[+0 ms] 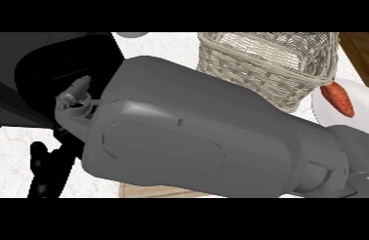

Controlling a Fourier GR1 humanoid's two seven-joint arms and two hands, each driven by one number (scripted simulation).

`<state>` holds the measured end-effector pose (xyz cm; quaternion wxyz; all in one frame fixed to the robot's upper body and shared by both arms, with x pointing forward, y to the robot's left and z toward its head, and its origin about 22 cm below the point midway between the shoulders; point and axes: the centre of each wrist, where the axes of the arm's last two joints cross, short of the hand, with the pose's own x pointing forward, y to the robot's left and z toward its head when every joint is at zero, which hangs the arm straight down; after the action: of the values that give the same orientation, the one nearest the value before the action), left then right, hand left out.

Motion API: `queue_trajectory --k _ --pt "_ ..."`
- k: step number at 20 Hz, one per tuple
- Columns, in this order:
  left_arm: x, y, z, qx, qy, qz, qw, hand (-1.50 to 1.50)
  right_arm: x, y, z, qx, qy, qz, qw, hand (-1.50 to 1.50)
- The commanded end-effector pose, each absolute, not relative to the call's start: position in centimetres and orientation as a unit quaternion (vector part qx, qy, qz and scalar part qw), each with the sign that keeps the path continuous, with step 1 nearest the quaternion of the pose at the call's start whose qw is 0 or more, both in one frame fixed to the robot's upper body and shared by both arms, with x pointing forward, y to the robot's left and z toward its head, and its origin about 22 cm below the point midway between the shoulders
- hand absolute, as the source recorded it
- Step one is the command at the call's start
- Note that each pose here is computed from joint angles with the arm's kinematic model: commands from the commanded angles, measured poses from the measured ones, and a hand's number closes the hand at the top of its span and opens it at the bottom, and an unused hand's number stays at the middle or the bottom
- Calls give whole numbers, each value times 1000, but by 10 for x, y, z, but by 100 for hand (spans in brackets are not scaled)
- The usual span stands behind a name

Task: Pick the croissant from the cutting board and place it in the basket

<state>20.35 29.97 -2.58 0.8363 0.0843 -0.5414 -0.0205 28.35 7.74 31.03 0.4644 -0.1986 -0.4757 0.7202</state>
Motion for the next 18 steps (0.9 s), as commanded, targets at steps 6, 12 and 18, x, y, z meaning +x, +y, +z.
queue_trajectory --k 6,12,18 --pt "181 295 -61 76 -479 -10 875 0 268 88 256 -251 -435 716 485 -150" --pt "185 296 -50 80 -489 -14 868 0 272 82 233 -262 -426 714 490 -150" --pt "182 297 -56 74 -484 -8 872 0 273 72 186 -259 -395 726 499 -150"
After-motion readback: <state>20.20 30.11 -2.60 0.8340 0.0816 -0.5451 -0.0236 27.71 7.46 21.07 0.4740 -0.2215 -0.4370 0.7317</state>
